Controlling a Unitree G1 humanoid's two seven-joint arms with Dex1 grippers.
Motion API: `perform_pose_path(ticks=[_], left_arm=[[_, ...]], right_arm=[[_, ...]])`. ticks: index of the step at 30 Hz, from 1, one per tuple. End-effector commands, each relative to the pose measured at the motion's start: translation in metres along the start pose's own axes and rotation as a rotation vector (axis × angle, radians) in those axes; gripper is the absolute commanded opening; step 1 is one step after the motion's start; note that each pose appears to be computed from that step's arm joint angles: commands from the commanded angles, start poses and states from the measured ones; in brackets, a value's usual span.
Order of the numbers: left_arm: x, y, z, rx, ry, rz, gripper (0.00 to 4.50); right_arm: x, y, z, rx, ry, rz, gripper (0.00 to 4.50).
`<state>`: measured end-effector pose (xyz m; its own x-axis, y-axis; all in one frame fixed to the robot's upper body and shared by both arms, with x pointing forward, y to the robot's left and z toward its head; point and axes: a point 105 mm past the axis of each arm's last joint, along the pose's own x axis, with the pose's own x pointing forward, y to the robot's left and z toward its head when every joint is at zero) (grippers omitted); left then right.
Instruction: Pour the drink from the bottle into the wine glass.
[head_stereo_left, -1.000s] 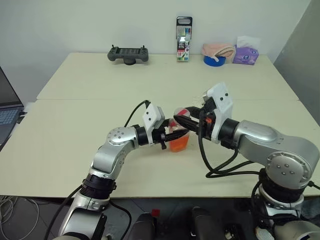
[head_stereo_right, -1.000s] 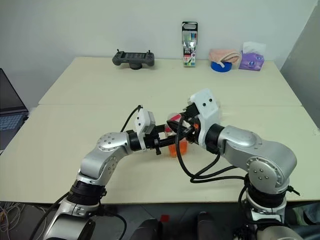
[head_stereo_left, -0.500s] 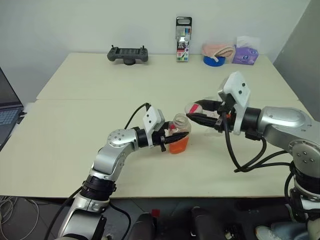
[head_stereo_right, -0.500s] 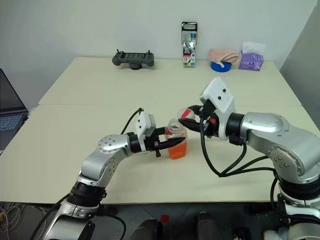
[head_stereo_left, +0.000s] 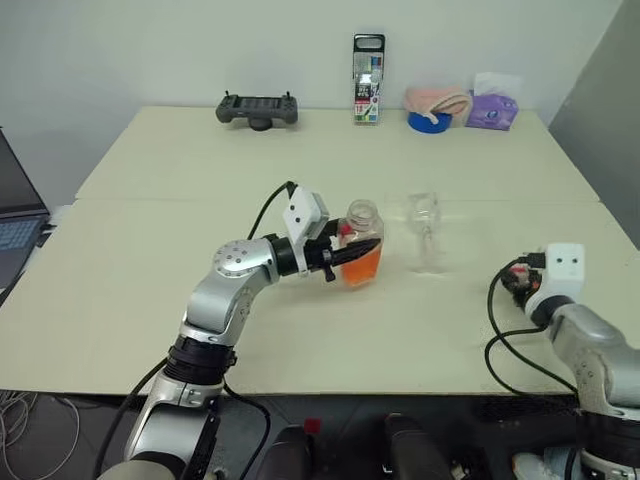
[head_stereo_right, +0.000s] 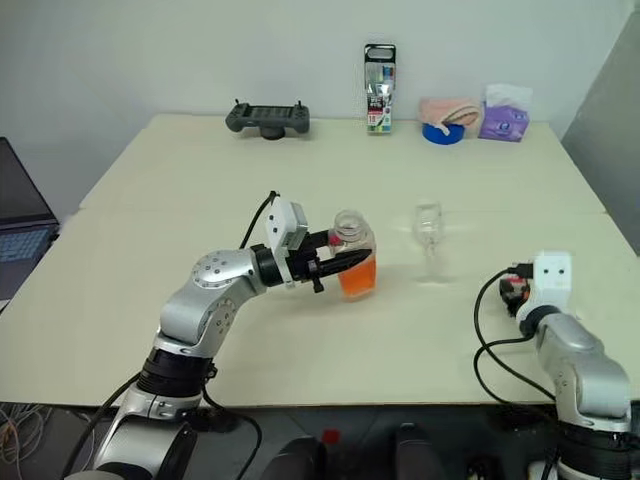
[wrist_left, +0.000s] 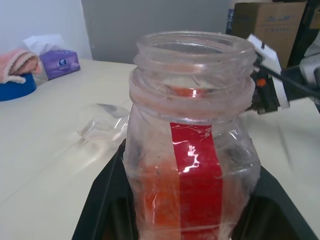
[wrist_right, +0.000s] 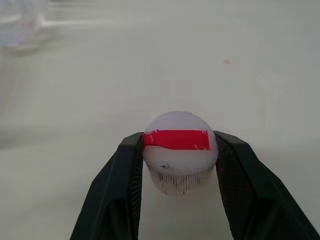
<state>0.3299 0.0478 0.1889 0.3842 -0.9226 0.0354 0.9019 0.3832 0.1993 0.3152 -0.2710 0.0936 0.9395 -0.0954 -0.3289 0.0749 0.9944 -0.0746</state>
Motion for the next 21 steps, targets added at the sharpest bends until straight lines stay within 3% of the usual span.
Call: perform_pose_path(ticks=[1, 4, 5, 8, 11, 17, 19, 21], left_arm=[[0.001, 0.001, 0.016, 0.046, -0.047, -0.004, 1.68], [0.000, 0.005, 0.014, 0.051, -0.039, 0.015, 1.68], [-0.001, 0.009, 0.013, 0.055, -0.036, 0.035, 1.68], [-0.005, 0.020, 0.009, 0.057, -0.031, 0.089, 1.68], [-0.016, 0.039, 0.008, 0.050, -0.029, 0.187, 1.68], [-0.038, 0.067, 0.006, 0.059, -0.017, 0.321, 1.68], [-0.045, 0.076, 0.007, 0.066, -0.017, 0.368, 1.68], [-0.049, 0.080, 0.008, 0.076, -0.016, 0.383, 1.68]], right_arm=[[-0.001, -0.004, 0.014, -0.022, -0.061, -0.022, 3.32], [-0.002, -0.010, 0.015, -0.028, -0.065, -0.042, 4.39], [-0.003, -0.011, 0.016, -0.027, -0.068, -0.040, 4.50], [-0.007, -0.012, 0.024, -0.044, -0.083, -0.034, 4.50], [-0.018, -0.004, 0.056, -0.076, -0.161, 0.035, 4.50], [-0.026, 0.012, 0.074, -0.246, -0.098, 0.157, 4.50], [-0.020, 0.004, 0.072, -0.266, -0.059, 0.114, 4.50], [-0.012, -0.013, 0.054, -0.271, 0.021, 0.042, 4.50]])
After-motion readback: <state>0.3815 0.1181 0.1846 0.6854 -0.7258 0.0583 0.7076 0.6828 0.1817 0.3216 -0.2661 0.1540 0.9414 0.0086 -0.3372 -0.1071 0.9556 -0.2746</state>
